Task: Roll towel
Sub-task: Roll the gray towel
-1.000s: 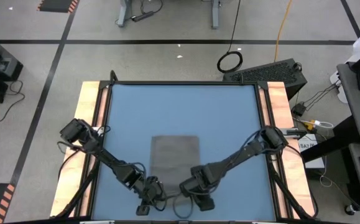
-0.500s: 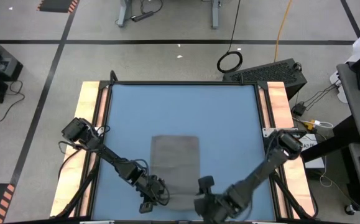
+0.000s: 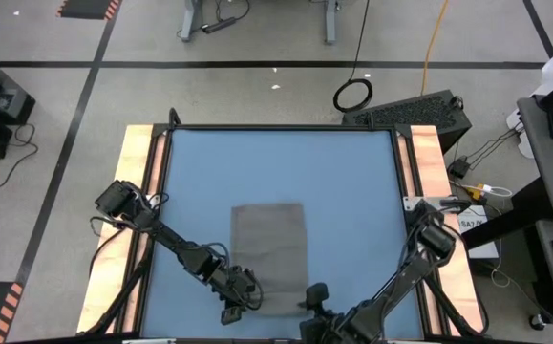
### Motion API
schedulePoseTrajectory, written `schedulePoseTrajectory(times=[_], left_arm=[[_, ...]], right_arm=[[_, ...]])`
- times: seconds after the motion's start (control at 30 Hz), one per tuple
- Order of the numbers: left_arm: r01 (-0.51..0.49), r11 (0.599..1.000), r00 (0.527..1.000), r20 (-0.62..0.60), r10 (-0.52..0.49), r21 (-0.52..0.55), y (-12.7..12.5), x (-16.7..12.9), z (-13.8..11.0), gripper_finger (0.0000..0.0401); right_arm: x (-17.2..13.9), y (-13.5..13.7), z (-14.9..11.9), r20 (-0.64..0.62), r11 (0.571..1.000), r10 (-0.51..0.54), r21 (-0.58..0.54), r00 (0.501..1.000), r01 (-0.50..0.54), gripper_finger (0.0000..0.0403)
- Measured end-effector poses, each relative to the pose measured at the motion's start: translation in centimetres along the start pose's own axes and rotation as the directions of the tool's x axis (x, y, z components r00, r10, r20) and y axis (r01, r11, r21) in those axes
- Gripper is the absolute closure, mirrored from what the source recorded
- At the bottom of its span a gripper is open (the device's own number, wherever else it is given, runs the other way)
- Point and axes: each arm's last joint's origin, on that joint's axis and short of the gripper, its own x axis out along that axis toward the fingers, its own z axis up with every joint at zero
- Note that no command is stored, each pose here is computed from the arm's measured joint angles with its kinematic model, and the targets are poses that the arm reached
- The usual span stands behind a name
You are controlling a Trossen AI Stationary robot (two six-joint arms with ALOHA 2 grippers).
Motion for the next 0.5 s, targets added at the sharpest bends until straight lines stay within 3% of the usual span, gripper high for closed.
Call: schedulePoseTrajectory(times=[0.23, 0.5], left_arm=[[-0.016, 1.0, 1.0, 0.019, 0.016, 0.001, 0.2, -0.1, 0.2, 0.0359], [-0.02, 1.0, 1.0, 0.025, 0.019, 0.024, 0.1, 0.0, 0.2, 0.0359]], right_arm=[[0.9, -0.2, -0.5, -0.042, 0.999, -0.021, -0.035, 0.999, 0.019, 0.0163], [3.1, -3.0, 0.2, -0.165, 0.997, 0.058, 0.056, 0.985, -0.05, 0.0241]])
